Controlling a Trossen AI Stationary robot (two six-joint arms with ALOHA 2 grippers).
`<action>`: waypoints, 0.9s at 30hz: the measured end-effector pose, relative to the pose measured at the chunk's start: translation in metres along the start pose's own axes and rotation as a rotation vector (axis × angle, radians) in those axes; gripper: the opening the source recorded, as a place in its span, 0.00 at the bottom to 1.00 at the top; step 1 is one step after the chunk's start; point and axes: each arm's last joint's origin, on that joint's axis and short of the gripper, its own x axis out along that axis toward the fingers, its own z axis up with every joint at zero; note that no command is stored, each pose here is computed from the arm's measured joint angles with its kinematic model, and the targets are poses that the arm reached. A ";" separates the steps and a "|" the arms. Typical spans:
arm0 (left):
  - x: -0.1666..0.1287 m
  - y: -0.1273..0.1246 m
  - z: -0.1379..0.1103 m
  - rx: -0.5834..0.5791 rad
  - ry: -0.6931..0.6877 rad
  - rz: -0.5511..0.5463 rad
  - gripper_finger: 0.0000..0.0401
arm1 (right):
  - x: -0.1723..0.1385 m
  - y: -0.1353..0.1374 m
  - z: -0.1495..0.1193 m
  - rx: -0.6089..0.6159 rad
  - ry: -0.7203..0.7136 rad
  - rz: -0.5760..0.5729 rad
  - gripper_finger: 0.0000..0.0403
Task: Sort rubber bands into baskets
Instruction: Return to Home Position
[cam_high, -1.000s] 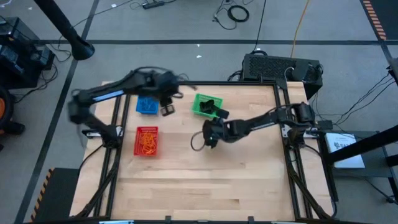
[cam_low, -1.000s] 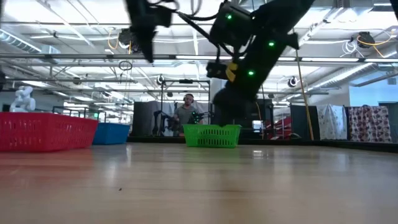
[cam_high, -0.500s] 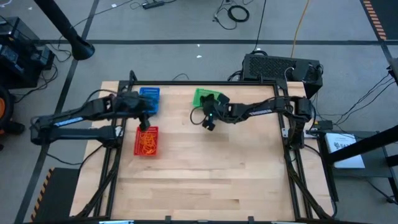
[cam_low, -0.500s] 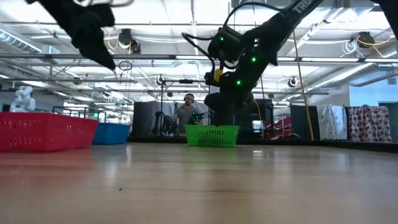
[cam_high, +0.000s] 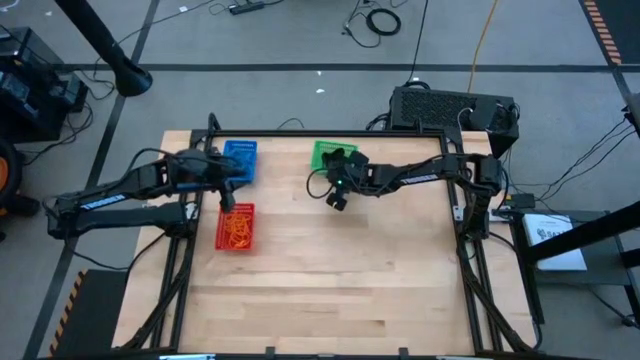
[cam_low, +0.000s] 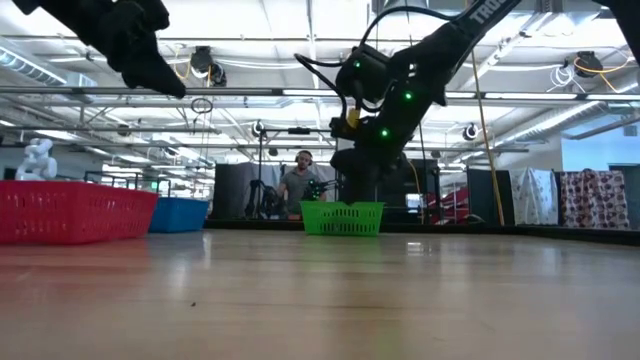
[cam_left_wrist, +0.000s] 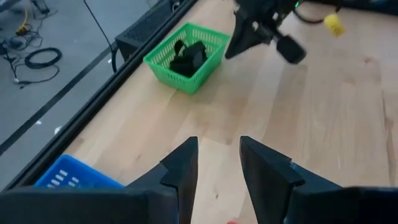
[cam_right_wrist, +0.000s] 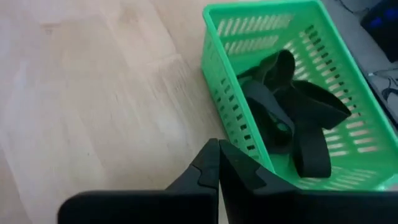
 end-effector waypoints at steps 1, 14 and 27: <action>0.000 0.000 0.001 -0.003 -0.011 -0.006 0.32 | 0.000 0.001 -0.001 0.001 0.006 0.002 0.00; 0.037 -0.033 -0.037 -0.090 -0.168 -0.418 0.32 | -0.060 0.065 -0.008 -0.137 -0.145 0.457 0.00; 0.012 -0.073 -0.050 0.004 -0.444 -0.491 0.32 | -0.126 0.007 -0.078 0.104 -0.609 0.553 0.00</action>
